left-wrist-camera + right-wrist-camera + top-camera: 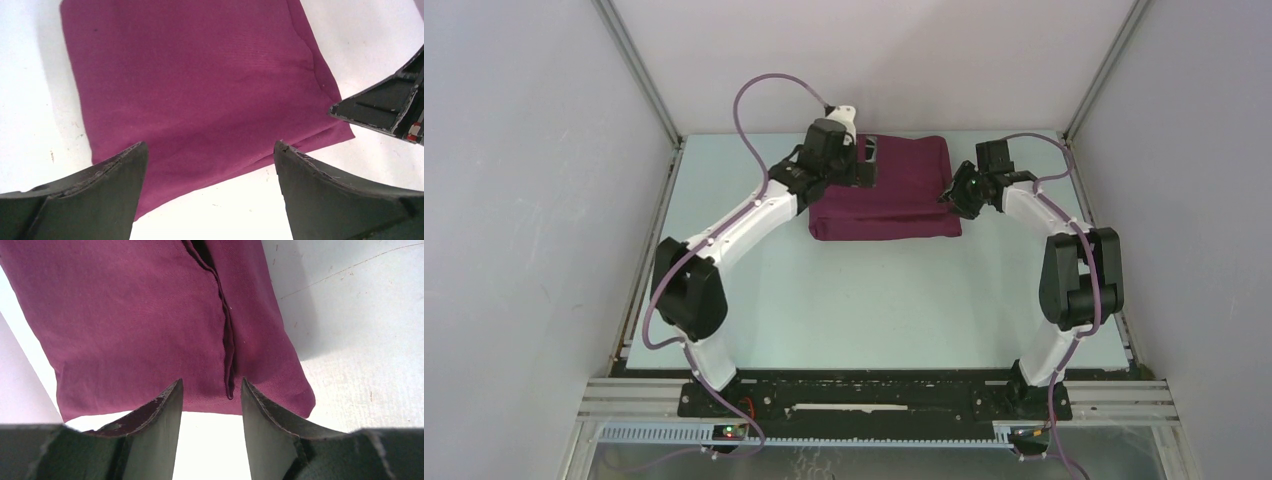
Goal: Open and lay out the surgical kit
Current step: Open the surgical kit at the center of the board.
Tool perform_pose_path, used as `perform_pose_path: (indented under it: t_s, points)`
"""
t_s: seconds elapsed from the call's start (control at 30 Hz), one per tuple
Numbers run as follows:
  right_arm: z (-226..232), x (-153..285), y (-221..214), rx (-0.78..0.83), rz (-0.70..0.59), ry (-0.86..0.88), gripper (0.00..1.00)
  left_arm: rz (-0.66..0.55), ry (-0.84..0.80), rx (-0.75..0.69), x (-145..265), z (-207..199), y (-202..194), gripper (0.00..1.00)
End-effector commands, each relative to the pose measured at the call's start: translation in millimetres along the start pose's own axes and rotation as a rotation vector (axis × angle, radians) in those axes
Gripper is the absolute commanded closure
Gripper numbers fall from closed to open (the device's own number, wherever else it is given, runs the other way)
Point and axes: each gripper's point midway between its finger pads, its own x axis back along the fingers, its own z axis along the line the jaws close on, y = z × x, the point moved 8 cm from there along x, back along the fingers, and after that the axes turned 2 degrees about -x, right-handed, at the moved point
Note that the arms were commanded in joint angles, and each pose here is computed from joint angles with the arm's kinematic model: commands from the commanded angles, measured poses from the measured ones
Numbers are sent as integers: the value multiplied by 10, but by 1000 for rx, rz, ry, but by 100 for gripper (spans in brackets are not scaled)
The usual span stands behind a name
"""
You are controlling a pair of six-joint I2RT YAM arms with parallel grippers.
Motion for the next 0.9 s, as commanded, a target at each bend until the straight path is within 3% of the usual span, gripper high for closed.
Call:
perform_pose_path:
  t_s: [0.0,0.37,0.6,0.87]
  points:
    - [39,-38,6,-13,-17,20,46,-80,-59,-80,-43,-183,189,0]
    - [24,-97,-24,-32,10,22,60,-114,-172,-222,-195,-455,120,0]
    - [112,18,52,-33,-20,69,100,-106,-262,-312,-323,-624,1,2]
    - [284,206,156,-5,-41,104,100,-114,-419,-410,-476,-844,-113,15]
